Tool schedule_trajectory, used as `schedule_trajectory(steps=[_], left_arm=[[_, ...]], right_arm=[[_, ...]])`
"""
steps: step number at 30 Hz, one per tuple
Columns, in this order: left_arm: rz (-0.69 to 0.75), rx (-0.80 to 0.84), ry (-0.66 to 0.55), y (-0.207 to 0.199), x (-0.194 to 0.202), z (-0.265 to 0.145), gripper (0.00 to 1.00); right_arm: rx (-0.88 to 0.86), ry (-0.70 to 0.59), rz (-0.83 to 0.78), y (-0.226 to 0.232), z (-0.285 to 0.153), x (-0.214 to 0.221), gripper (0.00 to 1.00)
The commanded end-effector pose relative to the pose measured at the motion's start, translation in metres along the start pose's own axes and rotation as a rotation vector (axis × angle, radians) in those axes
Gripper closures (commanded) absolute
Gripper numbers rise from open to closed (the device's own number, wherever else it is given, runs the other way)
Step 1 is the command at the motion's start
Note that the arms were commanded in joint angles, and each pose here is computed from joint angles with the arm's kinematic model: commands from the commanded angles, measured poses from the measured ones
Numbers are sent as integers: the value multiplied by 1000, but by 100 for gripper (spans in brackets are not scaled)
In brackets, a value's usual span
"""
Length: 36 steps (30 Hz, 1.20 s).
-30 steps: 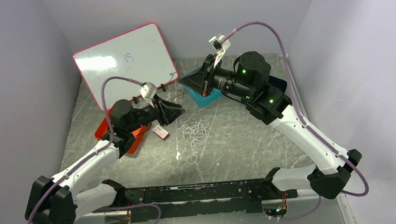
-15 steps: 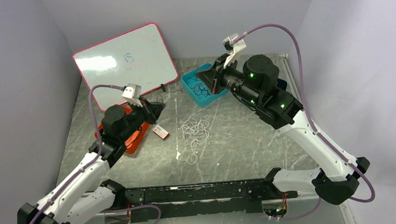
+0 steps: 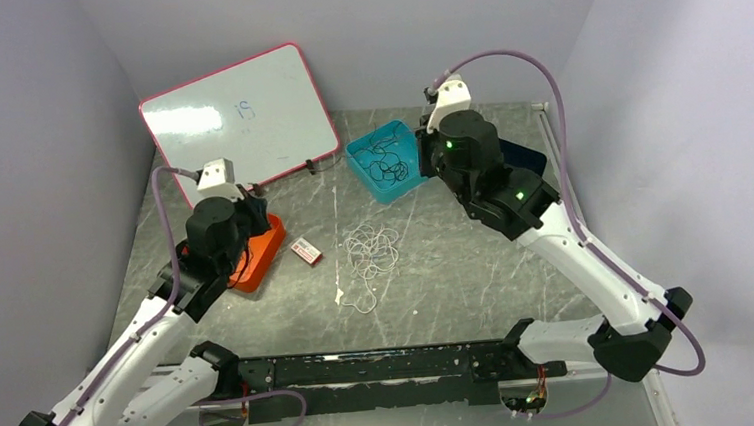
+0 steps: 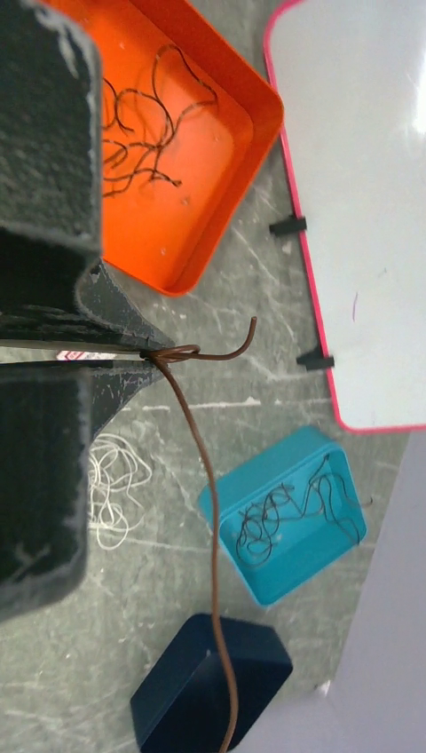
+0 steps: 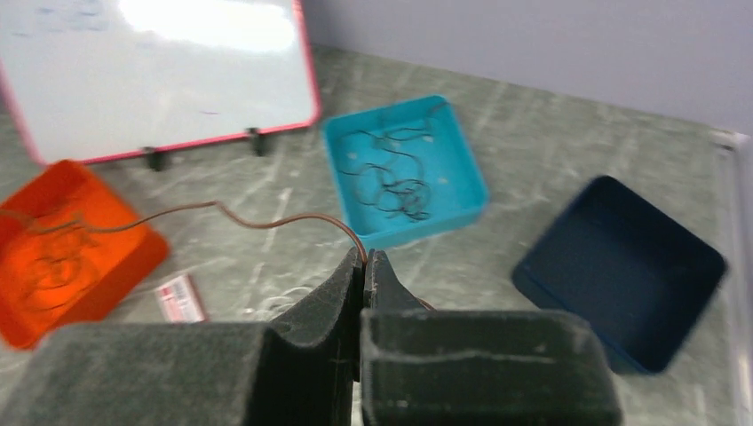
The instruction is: Untangle the cables
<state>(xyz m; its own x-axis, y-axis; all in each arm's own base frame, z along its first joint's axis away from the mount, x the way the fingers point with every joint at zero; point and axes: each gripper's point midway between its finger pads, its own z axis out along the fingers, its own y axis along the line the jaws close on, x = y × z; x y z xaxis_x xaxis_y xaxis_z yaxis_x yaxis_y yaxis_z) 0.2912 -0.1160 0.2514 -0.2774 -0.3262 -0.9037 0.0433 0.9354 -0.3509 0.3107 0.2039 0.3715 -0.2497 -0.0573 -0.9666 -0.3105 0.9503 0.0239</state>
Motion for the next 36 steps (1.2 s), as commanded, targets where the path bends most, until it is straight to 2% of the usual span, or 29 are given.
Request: schedule_trajectory(steps=[1, 4, 6, 9, 11, 14, 19, 25, 36], left_arm=[[6, -159, 16, 28, 0, -8, 93], [19, -182, 19, 34, 0, -12, 93], [41, -103, 13, 21, -3, -11, 90], [85, 105, 28, -15, -2, -10, 70], [85, 173, 47, -29, 2, -7, 41], [101, 169, 106, -30, 16, 1, 29], [105, 201, 169, -34, 35, 5, 20], [181, 413, 203, -62, 45, -9, 12], [200, 297, 224, -42, 40, -12, 12]], right_arm=[[282, 26, -78, -48, 3, 9, 100], [280, 13, -79, -48, 8, 3, 100], [157, -27, -84, -28, 13, -8, 100], [4, -108, -35, 1, 17, -32, 100], [-11, -126, -21, 7, 23, -43, 100], [-7, -130, -24, 11, 33, -52, 100], [-10, -131, -27, 16, 53, -58, 100], [59, -113, 37, -24, 90, -63, 100], [5, -130, 23, -33, 133, -63, 100]])
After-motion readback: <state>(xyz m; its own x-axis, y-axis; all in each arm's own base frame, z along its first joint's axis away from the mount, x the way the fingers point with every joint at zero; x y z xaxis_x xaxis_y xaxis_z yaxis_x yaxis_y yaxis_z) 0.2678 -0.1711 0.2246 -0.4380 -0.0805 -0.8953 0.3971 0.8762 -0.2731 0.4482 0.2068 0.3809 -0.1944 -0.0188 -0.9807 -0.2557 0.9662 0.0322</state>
